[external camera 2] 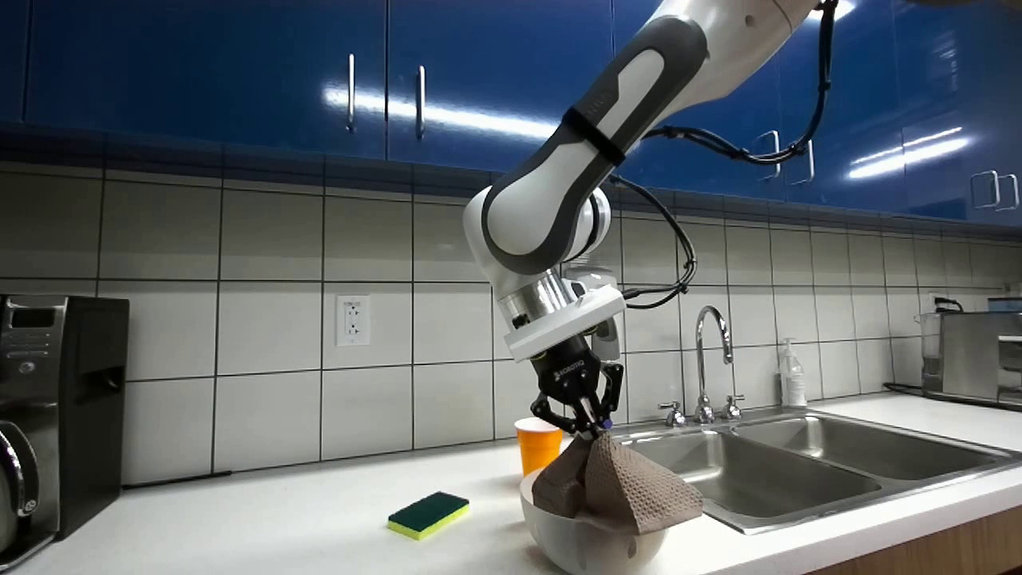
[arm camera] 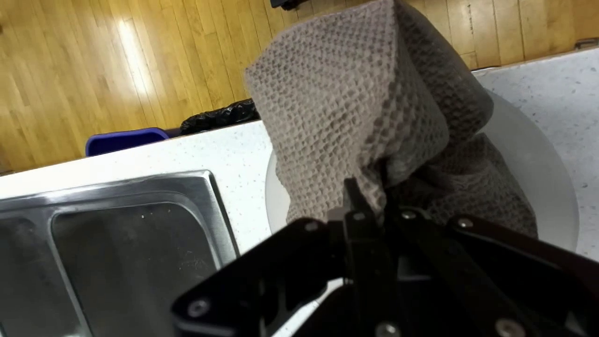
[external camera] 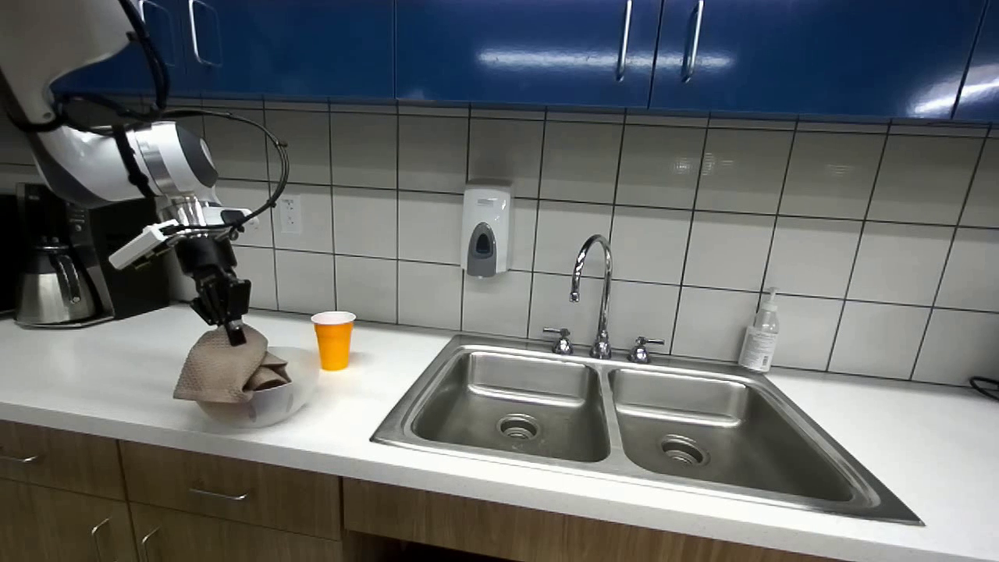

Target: Put the brown towel in the bowl

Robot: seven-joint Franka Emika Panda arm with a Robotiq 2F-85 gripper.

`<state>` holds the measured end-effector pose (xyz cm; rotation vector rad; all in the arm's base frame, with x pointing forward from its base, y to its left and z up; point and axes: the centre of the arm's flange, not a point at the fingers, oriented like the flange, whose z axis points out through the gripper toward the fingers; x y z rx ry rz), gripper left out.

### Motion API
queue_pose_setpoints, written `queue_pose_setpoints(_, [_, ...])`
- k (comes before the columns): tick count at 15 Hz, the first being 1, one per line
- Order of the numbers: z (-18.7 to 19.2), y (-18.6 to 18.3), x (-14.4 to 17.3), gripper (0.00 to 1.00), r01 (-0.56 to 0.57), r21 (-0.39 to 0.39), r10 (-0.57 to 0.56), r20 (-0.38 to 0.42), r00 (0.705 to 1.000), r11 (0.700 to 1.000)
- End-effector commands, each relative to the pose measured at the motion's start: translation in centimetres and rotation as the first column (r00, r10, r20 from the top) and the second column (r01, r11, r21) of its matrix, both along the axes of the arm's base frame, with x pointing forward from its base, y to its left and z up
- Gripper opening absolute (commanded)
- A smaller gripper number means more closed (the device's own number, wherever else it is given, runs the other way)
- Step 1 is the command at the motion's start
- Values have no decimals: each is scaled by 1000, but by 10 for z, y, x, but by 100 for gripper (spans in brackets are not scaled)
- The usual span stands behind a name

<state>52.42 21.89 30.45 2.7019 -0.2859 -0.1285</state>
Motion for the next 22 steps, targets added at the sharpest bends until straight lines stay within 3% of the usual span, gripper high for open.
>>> queue_pose_setpoints(1, [-11, 8, 31, 1, 43, -18, -43, -20, 999, 999])
queue_pose_setpoints(2, [-16, 8, 35, 1, 44, -17, -45, -24, 999, 999])
queue_pose_setpoints(4, [-25, 9, 43, 33, 53, -13, -54, -39, 998, 999])
queue_pose_setpoints(9, [-26, 15, 42, 69, 40, -5, -40, -27, 999, 999])
queue_pose_setpoints(13, [8, 27, 24, 98, -4, 8, 4, 12, 1000, 1000])
queue_pose_setpoints(19, [59, 36, -19, 100, -83, 71, 78, 77, 994, 994])
queue_pose_setpoints(22, [70, 35, -44, 100, -101, 111, 93, 71, 993, 989])
